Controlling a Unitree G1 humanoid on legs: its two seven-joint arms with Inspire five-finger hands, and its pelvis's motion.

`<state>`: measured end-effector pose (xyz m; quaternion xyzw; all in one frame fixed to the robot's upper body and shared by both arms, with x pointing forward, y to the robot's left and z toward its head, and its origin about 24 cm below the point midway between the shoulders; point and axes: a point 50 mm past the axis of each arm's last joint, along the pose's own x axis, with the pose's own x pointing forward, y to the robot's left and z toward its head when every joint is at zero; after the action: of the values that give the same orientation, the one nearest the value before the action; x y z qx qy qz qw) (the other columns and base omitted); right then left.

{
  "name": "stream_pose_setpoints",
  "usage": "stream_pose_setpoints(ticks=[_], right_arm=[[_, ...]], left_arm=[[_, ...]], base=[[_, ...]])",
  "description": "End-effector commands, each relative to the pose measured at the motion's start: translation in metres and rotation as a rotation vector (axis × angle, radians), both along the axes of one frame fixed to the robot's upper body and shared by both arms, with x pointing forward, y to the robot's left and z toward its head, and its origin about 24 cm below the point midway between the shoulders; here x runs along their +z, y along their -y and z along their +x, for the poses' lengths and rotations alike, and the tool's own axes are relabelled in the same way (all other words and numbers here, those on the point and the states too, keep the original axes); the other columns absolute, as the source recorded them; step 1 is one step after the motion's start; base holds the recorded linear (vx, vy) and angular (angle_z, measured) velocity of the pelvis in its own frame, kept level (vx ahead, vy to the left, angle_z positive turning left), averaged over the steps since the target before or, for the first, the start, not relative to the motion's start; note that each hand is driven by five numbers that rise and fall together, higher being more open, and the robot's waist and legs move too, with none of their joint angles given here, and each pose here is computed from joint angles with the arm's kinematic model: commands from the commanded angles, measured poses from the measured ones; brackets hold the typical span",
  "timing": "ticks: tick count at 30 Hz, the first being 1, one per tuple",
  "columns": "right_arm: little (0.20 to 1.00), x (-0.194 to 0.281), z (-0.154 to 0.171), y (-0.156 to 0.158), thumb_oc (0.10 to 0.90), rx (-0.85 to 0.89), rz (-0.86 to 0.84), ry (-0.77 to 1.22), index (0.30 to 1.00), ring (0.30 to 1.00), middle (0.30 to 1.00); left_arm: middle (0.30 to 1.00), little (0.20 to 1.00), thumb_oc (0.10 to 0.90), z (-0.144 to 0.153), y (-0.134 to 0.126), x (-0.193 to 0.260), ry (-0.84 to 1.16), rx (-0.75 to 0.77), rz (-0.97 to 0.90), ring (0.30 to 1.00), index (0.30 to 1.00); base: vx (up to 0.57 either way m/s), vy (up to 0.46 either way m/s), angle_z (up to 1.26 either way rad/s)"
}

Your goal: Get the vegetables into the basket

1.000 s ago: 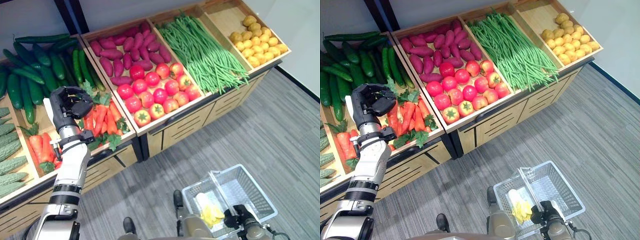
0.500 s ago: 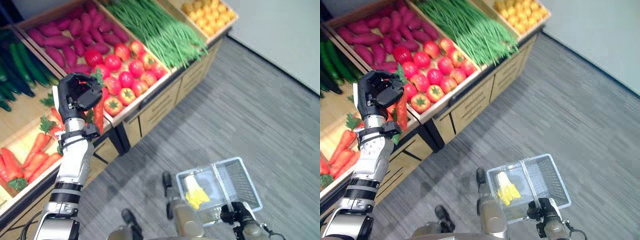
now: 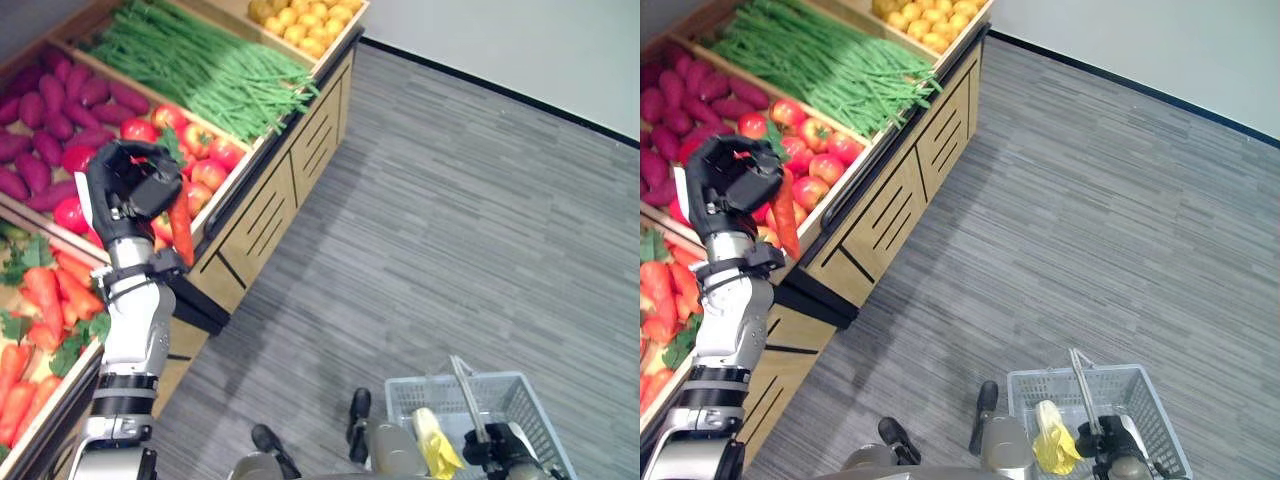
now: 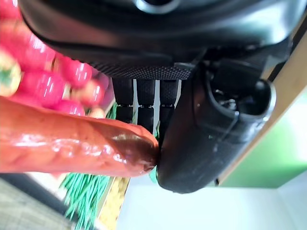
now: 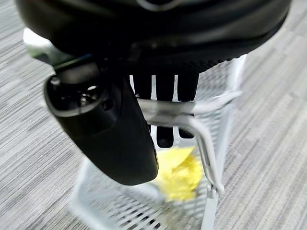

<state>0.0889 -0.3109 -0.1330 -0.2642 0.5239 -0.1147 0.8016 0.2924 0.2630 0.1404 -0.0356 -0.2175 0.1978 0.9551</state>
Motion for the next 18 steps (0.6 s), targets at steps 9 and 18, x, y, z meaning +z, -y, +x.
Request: stream_pose_setpoints(ticks=[9, 18], right_arm=[[0.3, 0.024, 0.008, 0.037, 0.4, -0.039, -0.13, 0.094, 0.3, 0.3, 0.3], [0.3, 0.032, 0.027, 0.042, 0.4, -0.004, -0.147, 0.133, 0.3, 0.3, 0.3]], left_arm=[[0.3, 0.3, 0.4, -0.002, 0.033, 0.061, 0.327, -0.179, 0.017, 0.3, 0.3], [0.3, 0.3, 0.4, -0.009, 0.032, 0.065, 0.359, -0.153, 0.053, 0.3, 0.3]], base=[[-0.01, -0.162, 0.0], [0.01, 0.09, -0.65]])
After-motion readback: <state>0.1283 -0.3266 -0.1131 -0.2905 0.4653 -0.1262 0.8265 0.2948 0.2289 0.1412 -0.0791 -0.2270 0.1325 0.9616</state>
